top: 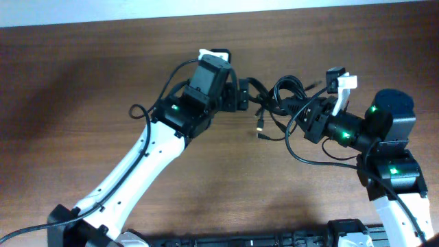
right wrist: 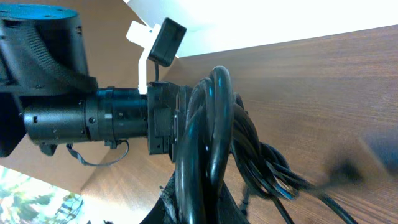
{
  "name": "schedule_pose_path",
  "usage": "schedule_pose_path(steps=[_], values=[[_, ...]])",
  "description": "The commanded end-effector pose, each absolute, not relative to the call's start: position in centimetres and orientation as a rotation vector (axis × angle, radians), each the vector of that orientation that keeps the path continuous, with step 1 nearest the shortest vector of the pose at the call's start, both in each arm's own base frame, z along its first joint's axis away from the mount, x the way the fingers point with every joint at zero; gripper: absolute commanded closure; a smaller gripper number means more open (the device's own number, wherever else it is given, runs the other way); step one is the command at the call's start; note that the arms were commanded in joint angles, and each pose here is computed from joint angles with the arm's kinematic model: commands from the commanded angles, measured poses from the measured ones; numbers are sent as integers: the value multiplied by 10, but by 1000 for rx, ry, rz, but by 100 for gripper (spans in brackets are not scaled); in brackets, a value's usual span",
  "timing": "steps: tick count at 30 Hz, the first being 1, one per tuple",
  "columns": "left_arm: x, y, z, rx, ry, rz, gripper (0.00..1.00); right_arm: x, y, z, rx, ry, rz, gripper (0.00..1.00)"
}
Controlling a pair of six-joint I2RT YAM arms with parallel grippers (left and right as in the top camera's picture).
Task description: Untangle cables
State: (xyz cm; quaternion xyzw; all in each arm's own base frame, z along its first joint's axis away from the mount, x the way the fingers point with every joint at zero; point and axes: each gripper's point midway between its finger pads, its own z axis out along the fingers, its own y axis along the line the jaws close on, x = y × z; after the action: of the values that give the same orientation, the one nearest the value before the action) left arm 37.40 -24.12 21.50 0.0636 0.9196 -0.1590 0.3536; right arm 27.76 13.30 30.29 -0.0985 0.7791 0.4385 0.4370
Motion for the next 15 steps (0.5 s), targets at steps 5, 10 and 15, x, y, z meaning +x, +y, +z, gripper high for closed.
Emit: schedule_pose_path(steps=[5,10,15], values=[[388,-194,210,137,2415,-284,1,268,140,317,-303,1898,1137,96],[352,-250,216,832,2279,-550,0,268,140,317,-303,1899,1137,96],[340,-265,222,990,2186,-641,1,268,140,317,-303,1899,1138,96]])
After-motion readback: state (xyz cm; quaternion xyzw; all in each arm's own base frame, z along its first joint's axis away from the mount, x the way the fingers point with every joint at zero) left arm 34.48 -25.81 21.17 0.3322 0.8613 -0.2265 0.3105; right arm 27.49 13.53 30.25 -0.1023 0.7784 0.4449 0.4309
